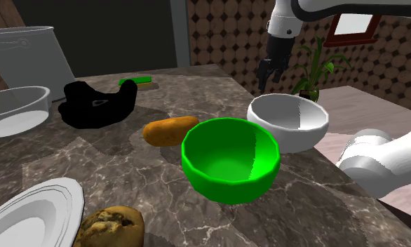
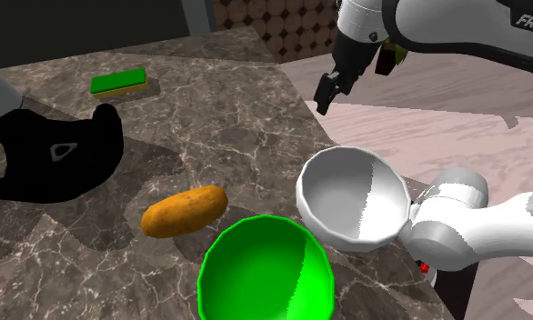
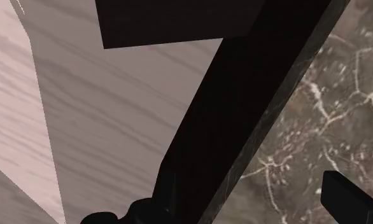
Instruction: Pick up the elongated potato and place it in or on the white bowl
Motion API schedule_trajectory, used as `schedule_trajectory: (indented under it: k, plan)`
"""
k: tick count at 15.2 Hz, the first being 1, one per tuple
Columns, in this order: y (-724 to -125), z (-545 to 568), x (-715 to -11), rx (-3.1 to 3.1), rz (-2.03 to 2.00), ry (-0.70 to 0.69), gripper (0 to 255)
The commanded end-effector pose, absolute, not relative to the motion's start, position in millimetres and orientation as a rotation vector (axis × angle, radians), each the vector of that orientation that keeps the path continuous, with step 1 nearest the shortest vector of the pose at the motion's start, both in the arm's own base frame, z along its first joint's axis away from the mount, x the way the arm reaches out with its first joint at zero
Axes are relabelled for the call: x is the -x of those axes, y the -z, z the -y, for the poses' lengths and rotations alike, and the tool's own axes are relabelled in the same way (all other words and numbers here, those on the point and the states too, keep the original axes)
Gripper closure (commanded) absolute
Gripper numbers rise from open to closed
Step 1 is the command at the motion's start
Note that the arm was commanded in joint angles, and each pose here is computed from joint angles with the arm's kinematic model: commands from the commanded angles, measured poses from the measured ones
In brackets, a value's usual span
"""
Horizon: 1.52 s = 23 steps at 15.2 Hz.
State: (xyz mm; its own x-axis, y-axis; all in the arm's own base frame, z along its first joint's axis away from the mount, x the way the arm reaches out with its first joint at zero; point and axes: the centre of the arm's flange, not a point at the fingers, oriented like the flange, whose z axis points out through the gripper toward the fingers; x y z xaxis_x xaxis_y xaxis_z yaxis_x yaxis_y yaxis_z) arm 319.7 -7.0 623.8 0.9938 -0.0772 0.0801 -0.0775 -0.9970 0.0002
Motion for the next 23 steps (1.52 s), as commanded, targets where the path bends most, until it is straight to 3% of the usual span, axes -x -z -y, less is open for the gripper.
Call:
schedule_trajectory:
  k: [1,12,23]
  plan:
    - [-623.8,7.0,-319.7,-3.133,0.122,-0.126,0]
    - [-634.0,-115.0,-394.9,-3.095,-0.454,-0.121,0]
    - [-641.0,-256.0,-421.1,-2.953,-1.011,-0.112,0]
